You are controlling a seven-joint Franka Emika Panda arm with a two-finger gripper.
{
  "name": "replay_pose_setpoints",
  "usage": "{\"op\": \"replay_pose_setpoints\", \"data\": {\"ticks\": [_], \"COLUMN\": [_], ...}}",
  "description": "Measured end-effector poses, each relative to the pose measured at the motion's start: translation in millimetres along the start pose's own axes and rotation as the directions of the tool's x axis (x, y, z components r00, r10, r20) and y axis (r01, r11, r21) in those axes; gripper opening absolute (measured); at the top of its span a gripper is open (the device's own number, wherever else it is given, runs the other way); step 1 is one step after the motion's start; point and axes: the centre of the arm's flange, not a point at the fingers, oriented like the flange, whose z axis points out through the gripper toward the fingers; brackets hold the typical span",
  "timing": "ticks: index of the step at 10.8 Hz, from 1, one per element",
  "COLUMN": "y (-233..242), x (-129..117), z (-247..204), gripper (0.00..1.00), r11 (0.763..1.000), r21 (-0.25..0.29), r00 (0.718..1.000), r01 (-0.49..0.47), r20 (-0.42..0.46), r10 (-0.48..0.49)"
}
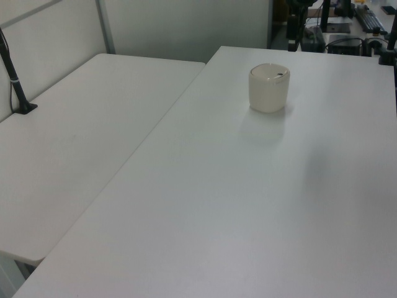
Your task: Open the trash bin
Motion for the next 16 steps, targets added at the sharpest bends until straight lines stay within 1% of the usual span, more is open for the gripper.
{"op": "replay_pose_setpoints", "data": {"ticks": [9,11,12,13,14,16], "y": [6.5,6.5,6.5,6.5,6.5,6.5], "x": [-0.3,-0.3,-0.3,-0.3,-0.3,-0.3], "z": [0.1,0.0,0.1,0.1,0.1,0.1], "gripper": [1.0,0.96,0.91,0.83,0.69,0.34], "r11": [1.0,1.0,1.0,1.0,1.0,1.0], "r21": [0.0,0.0,0.0,0.0,0.0,0.0], "r00": [1.0,1.0,1.0,1.0,1.0,1.0], "r01": [-0.012,-0.012,-0.012,-0.012,-0.012,-0.012], "r20": [0.0,0.0,0.0,0.0,0.0,0.0], "r10": [0.012,0.012,0.012,0.012,0.012,0.012]}}
